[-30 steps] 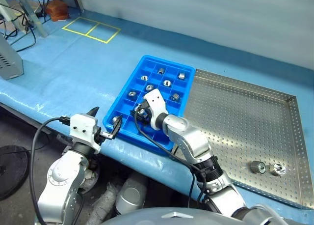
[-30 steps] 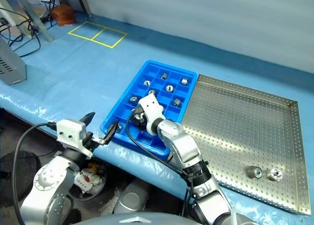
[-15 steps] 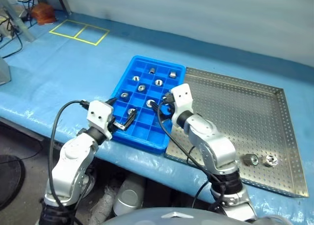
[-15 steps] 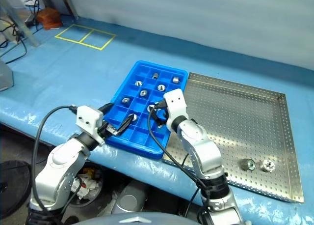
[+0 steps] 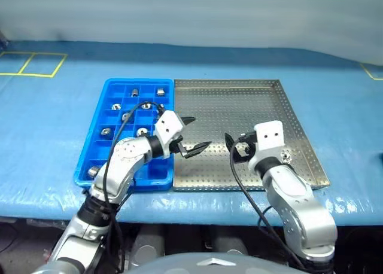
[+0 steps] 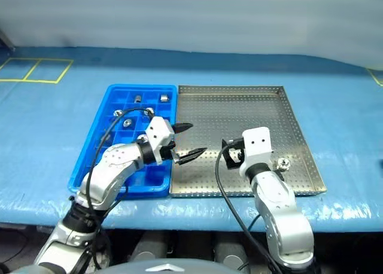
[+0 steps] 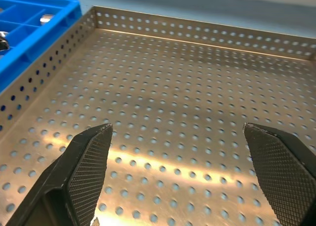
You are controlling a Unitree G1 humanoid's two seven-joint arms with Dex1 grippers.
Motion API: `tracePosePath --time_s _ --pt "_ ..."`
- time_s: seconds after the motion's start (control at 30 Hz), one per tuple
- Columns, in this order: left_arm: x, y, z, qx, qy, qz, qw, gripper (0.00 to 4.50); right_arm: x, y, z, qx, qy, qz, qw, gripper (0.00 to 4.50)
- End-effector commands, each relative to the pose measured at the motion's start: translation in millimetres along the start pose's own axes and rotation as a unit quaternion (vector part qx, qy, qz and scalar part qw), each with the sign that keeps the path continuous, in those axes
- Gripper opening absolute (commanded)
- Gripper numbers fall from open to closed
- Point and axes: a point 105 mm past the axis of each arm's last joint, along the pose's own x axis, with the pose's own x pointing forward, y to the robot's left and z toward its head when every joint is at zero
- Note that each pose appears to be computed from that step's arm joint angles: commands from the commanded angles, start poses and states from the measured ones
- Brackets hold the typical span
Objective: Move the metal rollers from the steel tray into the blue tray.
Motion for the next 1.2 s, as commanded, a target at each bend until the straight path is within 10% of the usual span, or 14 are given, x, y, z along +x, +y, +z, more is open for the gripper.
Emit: tracePosePath --time_s 0.03,1.2 --pt "16.6 -8.4 8.0 0.024 -0.01 -0.051 0.998 4.5 -16.2 -6.4 9.0 -0.013 -0.021 -0.015 1.0 4.47" --pt "142.9 -65.0 -19.3 0.101 0.041 -0.167 0.98 4.5 -75.9 -30.3 -27.4 -0.004 0.019 -0.131 0.991 4.47"
